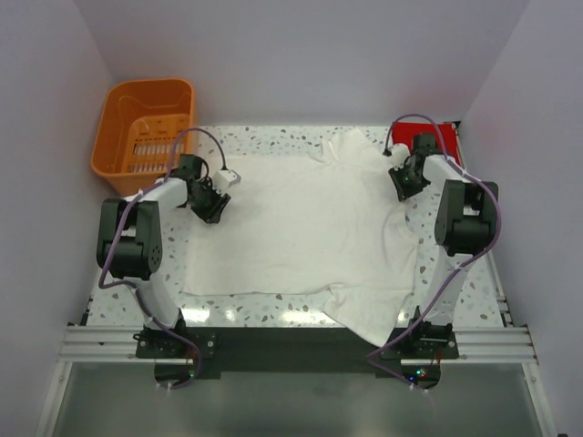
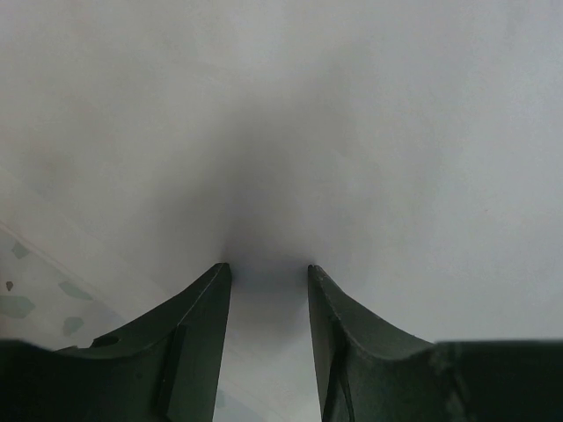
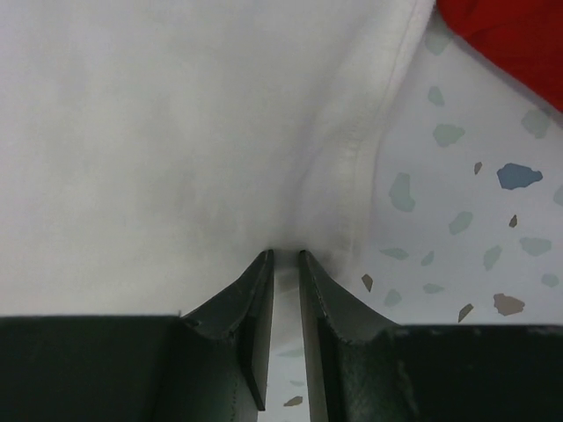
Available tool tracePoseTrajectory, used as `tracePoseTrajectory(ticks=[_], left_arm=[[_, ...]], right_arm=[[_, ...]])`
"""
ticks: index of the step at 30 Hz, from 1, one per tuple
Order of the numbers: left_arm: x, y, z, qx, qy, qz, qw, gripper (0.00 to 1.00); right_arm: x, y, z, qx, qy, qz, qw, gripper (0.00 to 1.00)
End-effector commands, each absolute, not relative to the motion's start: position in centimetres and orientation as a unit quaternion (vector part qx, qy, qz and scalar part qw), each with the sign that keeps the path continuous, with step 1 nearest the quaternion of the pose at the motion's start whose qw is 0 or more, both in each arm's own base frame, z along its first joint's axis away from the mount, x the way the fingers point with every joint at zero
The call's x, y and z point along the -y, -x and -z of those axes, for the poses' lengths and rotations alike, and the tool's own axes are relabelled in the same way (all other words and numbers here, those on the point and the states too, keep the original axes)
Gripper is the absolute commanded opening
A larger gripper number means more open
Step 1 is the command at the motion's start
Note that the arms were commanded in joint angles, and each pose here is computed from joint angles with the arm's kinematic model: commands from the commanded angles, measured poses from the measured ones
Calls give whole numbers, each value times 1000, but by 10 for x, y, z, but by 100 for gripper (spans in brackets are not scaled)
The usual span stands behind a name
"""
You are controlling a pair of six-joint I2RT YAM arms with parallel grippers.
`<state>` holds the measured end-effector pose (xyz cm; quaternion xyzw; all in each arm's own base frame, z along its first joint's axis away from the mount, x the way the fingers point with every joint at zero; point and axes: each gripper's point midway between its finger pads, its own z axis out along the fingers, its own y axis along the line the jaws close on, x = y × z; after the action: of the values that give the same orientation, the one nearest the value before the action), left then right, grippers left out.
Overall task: Fold and stack the t-shirts
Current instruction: Flatten the tshirt out
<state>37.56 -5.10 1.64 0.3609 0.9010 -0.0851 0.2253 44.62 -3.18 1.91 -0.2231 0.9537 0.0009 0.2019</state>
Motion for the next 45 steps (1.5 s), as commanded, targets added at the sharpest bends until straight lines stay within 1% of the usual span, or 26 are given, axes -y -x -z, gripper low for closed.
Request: tracePoseTrajectory(ticks=[1,4,6,8,12,13,17,18,21,22,23,25,26,27,29,33,34,35,36,38,42,44,45], left_arm=[[46,-365,-13,-901,-371,75,212,45],[51,-357,-16,-894,-387,90,206,44],[55,-364,-25,-889,-389,97,219,45],[64,-384,-44,-880,-388,108,251,46],[79,-432,-85,-867,-368,122,313,48],[82,-449,-98,-863,-360,123,332,48],[91,-491,-123,-845,-349,115,388,53],[92,-499,-126,-843,-346,112,396,56],[94,-526,-133,-839,-332,97,419,57],[94,-537,-133,-842,-320,94,424,57],[90,-546,-135,-844,-309,77,432,57],[87,-564,-132,-849,-289,65,438,58],[82,-570,-132,-851,-280,52,441,62],[80,-579,-137,-850,-274,43,448,62],[72,-589,-127,-858,-253,22,446,63],[62,-603,-116,-865,-240,-10,441,63],[62,-608,-113,-863,-252,-20,438,63],[60,-607,-108,-866,-260,-29,426,63],[61,-607,-106,-864,-276,-30,420,62],[65,-607,-103,-850,-337,-38,404,61],[63,-609,-107,-797,-457,-95,384,61],[62,-604,-106,-779,-500,-109,362,61],[61,-605,-108,-758,-536,-125,351,61]], right_arm=[[56,-425,-19,-958,232,45,163,22],[55,-427,-34,-956,233,37,175,22],[43,-434,-50,-950,235,11,205,26],[34,-448,-68,-945,226,-5,238,31],[6,-482,-106,-927,200,-76,308,39],[4,-497,-123,-917,197,-78,337,41],[-6,-534,-145,-899,157,-106,395,48],[-9,-541,-148,-895,152,-111,403,48],[-13,-568,-146,-889,133,-122,420,51],[-16,-580,-155,-882,133,-123,434,52],[-16,-587,-141,-888,115,-125,427,52],[-16,-605,-145,-883,97,-104,448,53],[-17,-611,-132,-887,91,-97,443,53],[-17,-615,-132,-885,88,-92,448,54],[-22,-628,-131,-877,81,-80,467,57],[-19,-643,-111,-875,76,-45,476,60],[-16,-649,-114,-871,75,-38,484,60],[-30,-651,-110,-871,85,-39,483,61],[-29,-653,-109,-870,82,-35,484,61],[-25,-660,-102,-871,72,-23,486,61],[-20,-667,-99,-870,63,-13,489,63],[-21,-669,-100,-867,63,-13,493,64],[-21,-669,-99,-868,62,-13,493,64]])
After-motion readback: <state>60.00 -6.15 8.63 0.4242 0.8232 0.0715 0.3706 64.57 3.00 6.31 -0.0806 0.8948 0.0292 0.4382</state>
